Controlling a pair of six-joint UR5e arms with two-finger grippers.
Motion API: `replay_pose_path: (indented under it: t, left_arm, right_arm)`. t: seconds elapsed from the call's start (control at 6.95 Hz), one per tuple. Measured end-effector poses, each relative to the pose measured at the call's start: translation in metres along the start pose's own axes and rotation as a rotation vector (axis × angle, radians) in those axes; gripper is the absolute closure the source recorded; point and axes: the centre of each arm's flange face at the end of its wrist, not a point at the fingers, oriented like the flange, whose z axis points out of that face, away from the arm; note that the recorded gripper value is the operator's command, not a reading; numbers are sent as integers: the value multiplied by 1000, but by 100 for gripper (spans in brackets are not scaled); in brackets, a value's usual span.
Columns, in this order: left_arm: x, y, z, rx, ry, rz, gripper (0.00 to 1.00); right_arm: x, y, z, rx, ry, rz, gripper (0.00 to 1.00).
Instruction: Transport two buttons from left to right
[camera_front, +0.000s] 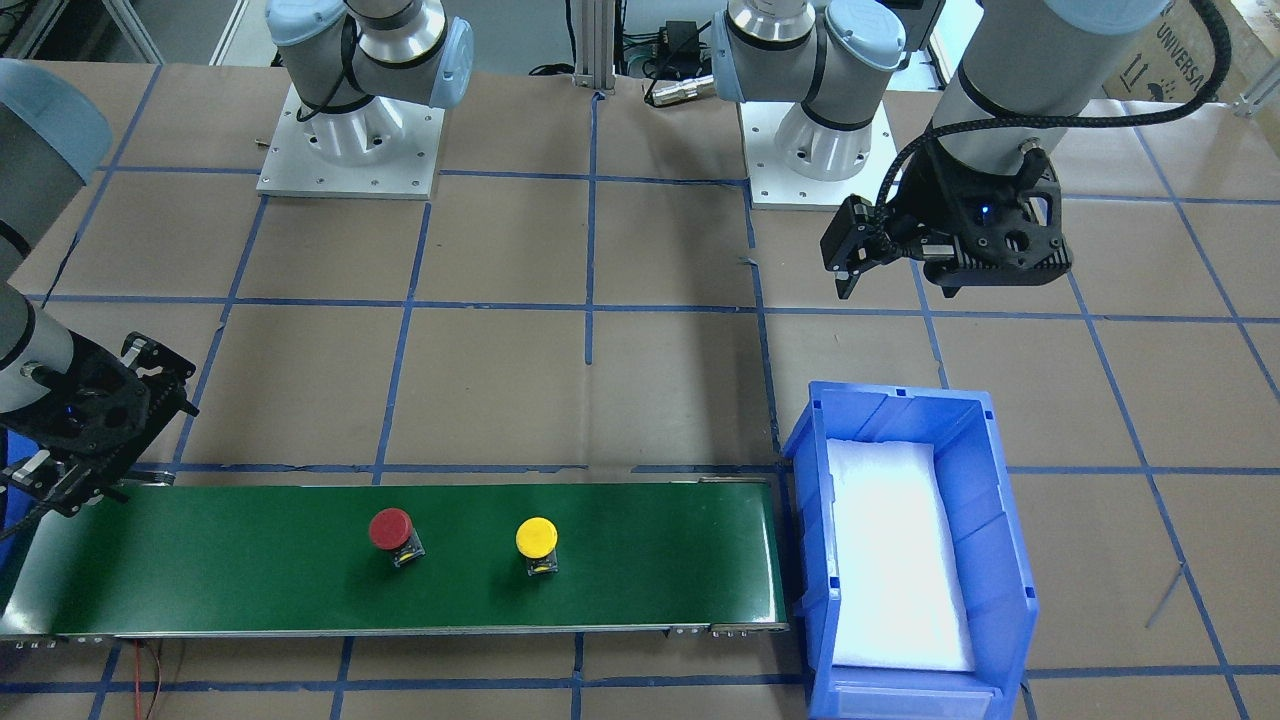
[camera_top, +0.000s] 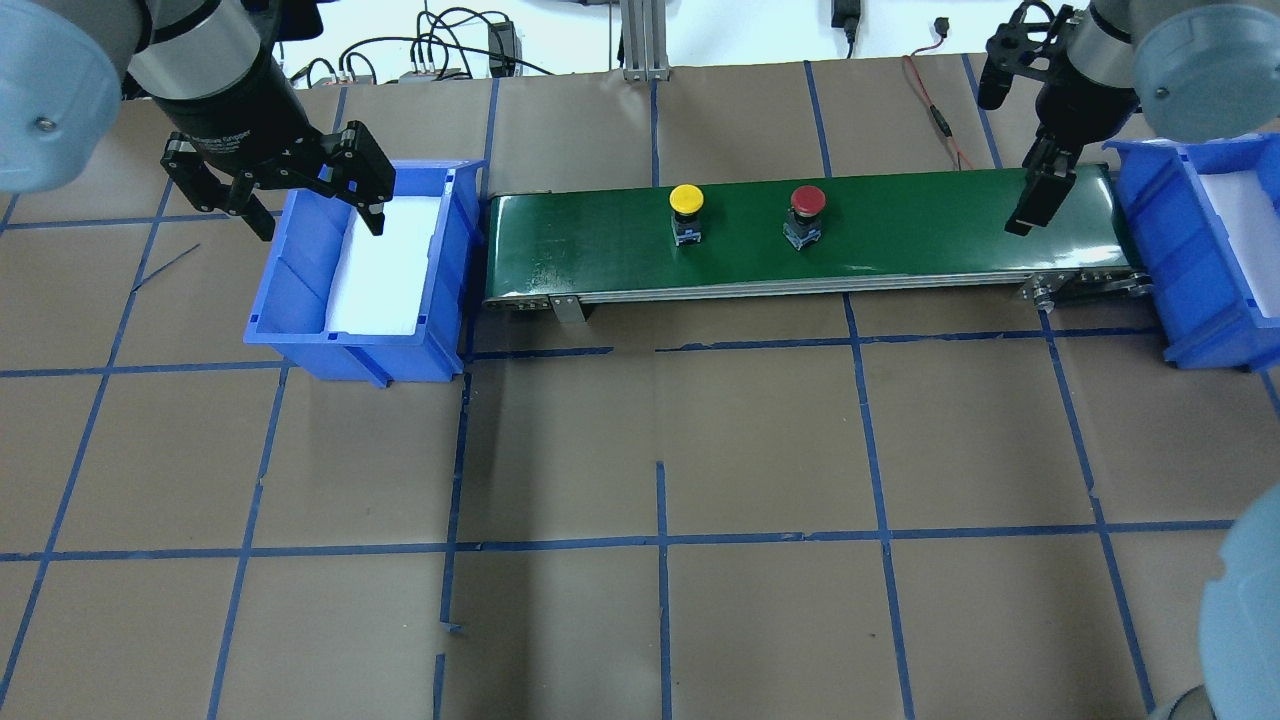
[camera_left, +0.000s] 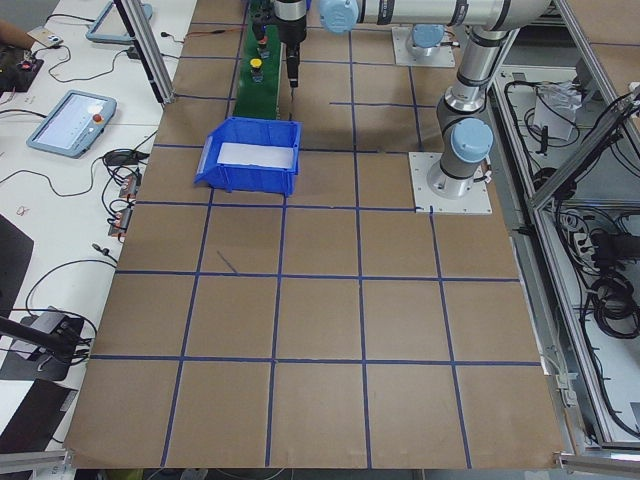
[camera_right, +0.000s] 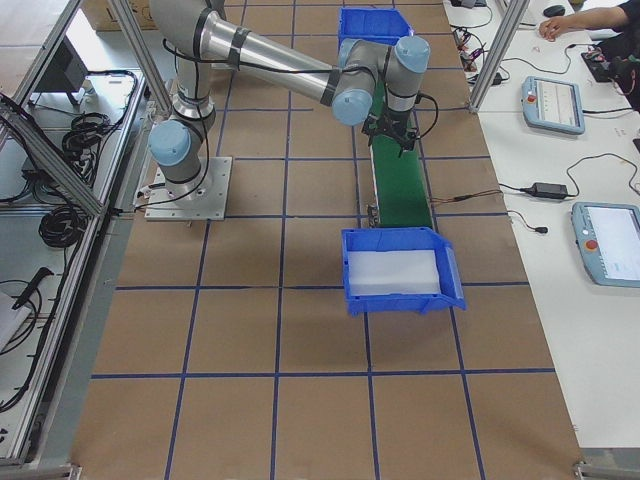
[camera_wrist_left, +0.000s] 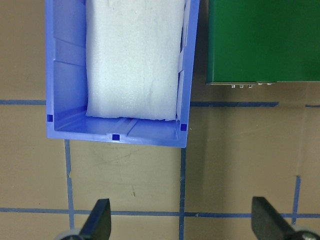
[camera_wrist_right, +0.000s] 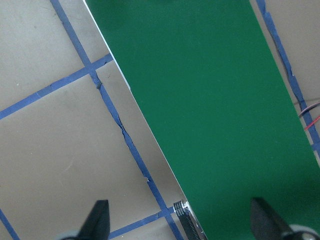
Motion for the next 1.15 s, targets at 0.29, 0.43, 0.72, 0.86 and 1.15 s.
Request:
replay_pose_path:
  t: [0.29, 0.43, 0.72, 0.86, 1.15]
  left_arm:
    - [0, 0, -1, 2, 1, -1, 0]
    - [0, 0, -1, 4, 0, -1, 0]
    - [-1, 1, -4, 4, -8, -1, 0]
    - [-1, 2, -5, 4, -10, -1, 0]
    - [-2, 3, -5, 5, -10, -1, 0]
  right_arm:
    - [0, 0, 0, 0, 0, 0, 0]
    - [-1, 0, 0, 0, 1, 0, 0]
    - [-1, 1, -4, 1, 7, 0, 0]
    - [-2, 1, -6, 2, 8, 1, 0]
    - [-3, 2, -7, 2, 6, 1, 0]
